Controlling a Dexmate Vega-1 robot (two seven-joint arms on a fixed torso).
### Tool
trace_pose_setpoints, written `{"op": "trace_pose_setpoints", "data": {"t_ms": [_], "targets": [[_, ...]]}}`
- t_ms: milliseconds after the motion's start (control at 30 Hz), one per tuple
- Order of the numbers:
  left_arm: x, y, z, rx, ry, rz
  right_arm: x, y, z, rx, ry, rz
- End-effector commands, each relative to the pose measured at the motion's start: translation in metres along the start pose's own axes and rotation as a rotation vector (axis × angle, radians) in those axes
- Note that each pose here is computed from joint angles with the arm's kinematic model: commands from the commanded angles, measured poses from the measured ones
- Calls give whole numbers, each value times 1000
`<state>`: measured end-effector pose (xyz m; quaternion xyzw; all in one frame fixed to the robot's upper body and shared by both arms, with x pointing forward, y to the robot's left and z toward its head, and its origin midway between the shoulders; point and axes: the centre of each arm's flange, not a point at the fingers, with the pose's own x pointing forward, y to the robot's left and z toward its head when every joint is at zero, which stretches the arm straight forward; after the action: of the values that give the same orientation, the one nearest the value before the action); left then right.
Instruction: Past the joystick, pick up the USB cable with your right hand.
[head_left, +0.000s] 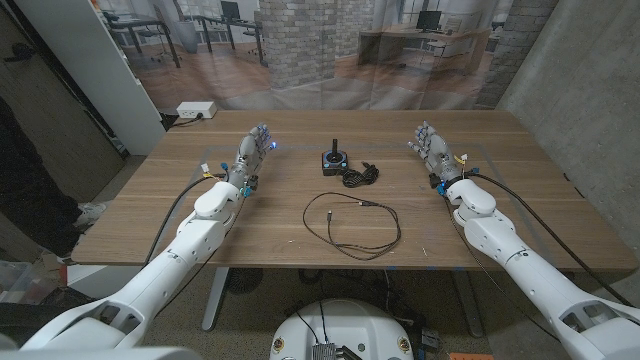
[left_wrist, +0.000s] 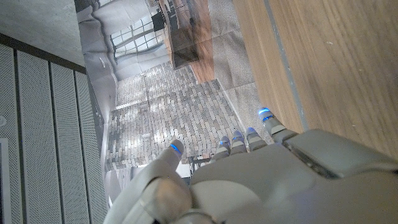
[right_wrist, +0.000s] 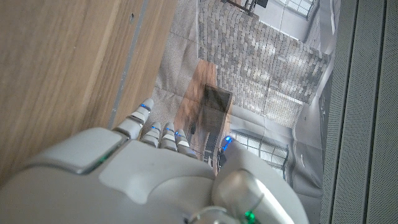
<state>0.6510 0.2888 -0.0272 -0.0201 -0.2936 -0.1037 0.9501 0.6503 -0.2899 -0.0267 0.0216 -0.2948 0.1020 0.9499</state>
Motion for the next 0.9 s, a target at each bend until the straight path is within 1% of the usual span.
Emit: {"op": "trace_pose_setpoints", "data": {"t_ms": [33,533,900], "targets": [[-1,0,1,2,-3,-2,-3,-2,2,-13,-1,-3],[0,0,0,0,-2,-8,-9,-2,8,-47,-15,-21],[1,0,0,1,-1,-11,-14,-3,16,-82,-35,-23]]}}
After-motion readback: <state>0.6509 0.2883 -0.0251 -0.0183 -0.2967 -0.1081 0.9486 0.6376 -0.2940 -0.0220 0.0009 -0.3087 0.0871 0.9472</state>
